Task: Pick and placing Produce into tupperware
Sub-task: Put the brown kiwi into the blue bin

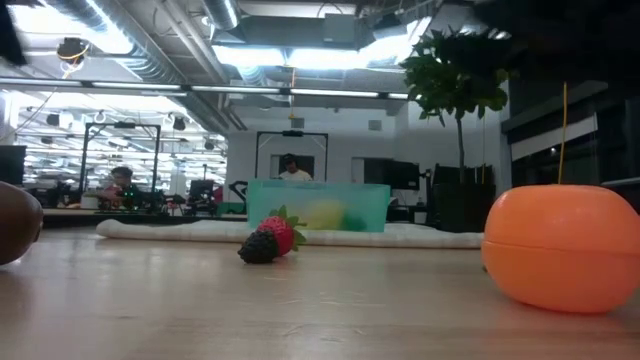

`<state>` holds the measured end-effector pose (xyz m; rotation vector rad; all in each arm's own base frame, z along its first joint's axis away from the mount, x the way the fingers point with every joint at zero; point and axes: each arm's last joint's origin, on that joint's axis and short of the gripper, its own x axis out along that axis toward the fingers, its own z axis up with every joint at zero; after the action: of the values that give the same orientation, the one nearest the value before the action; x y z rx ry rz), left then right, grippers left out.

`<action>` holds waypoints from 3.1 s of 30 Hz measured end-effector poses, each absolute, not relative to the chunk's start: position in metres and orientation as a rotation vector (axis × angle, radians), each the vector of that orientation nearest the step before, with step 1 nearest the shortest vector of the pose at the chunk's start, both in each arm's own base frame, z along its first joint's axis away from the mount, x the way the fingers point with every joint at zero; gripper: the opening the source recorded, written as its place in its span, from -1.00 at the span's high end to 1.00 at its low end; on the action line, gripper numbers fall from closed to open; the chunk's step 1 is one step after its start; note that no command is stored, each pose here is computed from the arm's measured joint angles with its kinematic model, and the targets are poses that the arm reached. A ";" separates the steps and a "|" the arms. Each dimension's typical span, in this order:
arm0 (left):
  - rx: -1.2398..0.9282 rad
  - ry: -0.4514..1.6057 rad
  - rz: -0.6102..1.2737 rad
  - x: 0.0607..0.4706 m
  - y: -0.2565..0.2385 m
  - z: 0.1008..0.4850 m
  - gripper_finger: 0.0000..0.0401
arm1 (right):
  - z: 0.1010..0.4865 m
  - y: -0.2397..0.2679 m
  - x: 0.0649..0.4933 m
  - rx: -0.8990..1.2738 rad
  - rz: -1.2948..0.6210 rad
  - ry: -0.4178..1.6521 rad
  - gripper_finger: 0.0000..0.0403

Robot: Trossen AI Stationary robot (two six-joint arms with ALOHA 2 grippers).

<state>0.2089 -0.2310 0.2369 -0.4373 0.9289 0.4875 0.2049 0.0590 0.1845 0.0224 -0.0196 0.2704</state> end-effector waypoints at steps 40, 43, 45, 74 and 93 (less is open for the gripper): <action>-0.504 1.125 0.571 0.251 -0.229 0.230 -0.44 | 0.186 0.066 0.192 0.027 0.319 -0.036 -0.18; -0.485 1.133 0.578 0.253 -0.225 0.230 -0.44 | 0.186 0.066 0.192 0.028 0.319 -0.036 -0.18; -0.481 1.141 0.593 0.254 -0.222 0.230 -0.44 | 0.186 0.066 0.192 0.028 0.319 -0.036 -0.18; -0.370 1.396 0.652 0.267 -0.231 0.168 -0.44 | 0.185 0.066 0.192 0.031 0.318 -0.021 -0.18; -0.362 1.354 0.662 0.275 -0.234 0.154 -0.42 | 0.185 0.066 0.192 0.051 0.319 -0.019 -0.18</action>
<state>0.2749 -0.2336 0.1538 -0.3617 1.3536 0.6618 0.1920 0.0658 0.1850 0.0514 -0.0195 0.3187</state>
